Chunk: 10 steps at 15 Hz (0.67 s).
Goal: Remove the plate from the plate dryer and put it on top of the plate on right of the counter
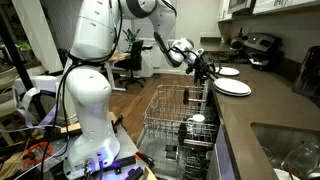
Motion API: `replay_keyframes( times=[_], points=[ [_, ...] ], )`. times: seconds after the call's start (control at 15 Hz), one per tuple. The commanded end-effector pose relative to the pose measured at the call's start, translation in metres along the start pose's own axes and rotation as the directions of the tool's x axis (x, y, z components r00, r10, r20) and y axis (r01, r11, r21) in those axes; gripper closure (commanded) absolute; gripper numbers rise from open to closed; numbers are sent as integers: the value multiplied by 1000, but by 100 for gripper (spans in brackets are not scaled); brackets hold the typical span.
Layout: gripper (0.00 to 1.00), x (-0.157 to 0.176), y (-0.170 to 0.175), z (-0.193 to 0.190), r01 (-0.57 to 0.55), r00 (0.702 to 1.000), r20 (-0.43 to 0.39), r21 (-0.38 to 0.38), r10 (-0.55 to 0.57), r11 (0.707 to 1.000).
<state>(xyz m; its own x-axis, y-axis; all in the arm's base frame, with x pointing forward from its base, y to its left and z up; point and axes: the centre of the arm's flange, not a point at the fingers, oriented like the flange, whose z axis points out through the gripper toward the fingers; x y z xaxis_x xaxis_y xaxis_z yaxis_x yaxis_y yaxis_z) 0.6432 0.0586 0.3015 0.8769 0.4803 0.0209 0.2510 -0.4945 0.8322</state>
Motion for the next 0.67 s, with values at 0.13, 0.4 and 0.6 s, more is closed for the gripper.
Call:
replay_keyframes(
  times=[0.13, 0.4, 0.6],
  points=[
    [62, 4, 1, -3, -19, 999, -26, 34, 20, 999],
    [50, 6, 0, -10, -21, 999, -28, 44, 22, 999],
    [49, 6, 1, -18, -19, 999, -30, 50, 21, 999]
  ],
)
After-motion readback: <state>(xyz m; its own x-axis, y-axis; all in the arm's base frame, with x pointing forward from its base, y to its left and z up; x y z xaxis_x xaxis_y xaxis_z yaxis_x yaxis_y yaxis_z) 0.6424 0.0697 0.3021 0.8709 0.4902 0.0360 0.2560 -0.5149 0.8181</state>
